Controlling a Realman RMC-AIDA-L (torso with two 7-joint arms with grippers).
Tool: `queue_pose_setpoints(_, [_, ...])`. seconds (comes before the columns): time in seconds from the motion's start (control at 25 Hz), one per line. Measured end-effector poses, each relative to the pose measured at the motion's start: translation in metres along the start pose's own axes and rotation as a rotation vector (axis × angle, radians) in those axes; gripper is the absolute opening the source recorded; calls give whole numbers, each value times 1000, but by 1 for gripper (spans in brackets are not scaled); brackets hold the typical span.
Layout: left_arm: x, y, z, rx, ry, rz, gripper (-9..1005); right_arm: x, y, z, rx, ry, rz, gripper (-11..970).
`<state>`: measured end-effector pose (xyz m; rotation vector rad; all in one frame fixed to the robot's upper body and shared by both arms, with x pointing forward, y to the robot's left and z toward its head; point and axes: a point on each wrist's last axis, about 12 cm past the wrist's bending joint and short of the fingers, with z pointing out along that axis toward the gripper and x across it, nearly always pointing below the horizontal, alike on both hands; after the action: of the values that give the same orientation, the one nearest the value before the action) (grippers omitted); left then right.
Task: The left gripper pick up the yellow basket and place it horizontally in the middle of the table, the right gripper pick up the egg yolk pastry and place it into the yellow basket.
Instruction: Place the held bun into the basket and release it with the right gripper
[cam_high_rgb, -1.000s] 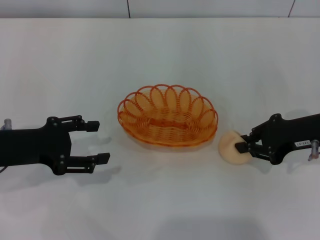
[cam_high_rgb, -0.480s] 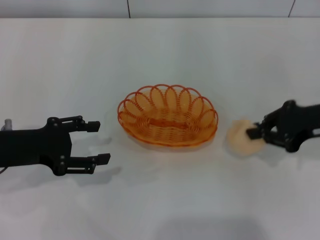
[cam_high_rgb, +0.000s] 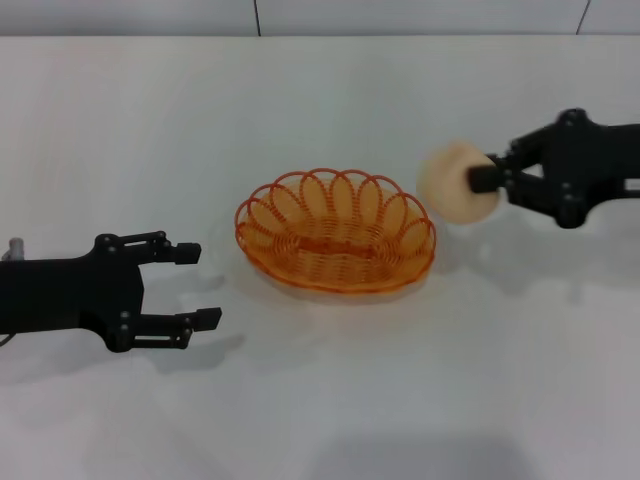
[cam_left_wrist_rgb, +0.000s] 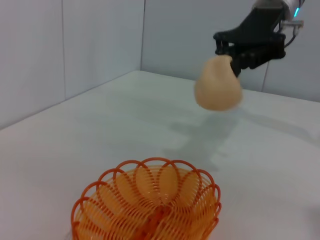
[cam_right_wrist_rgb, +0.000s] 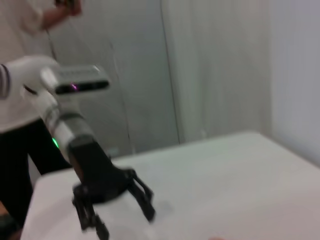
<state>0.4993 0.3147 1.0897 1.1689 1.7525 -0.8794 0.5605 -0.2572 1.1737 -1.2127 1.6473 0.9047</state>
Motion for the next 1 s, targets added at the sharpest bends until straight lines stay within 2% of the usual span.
queue_pose_setpoints(0.24, [-2,2,2,0,1,8,806,5,0,44,9,-58,-27,35])
queue_pose_setpoints(0.56, [-3,2,2,7,6,11,807,17,2,89,62,-21,-36,33])
queue_pose_setpoints(0.76, [-2,2,2,9,7,10,806,22,5,100,81,-19,-35,31])
queue_pose_setpoints(1.0, [-1,0,2,8,6,6,806,25,6,104,91,-28,-29,195])
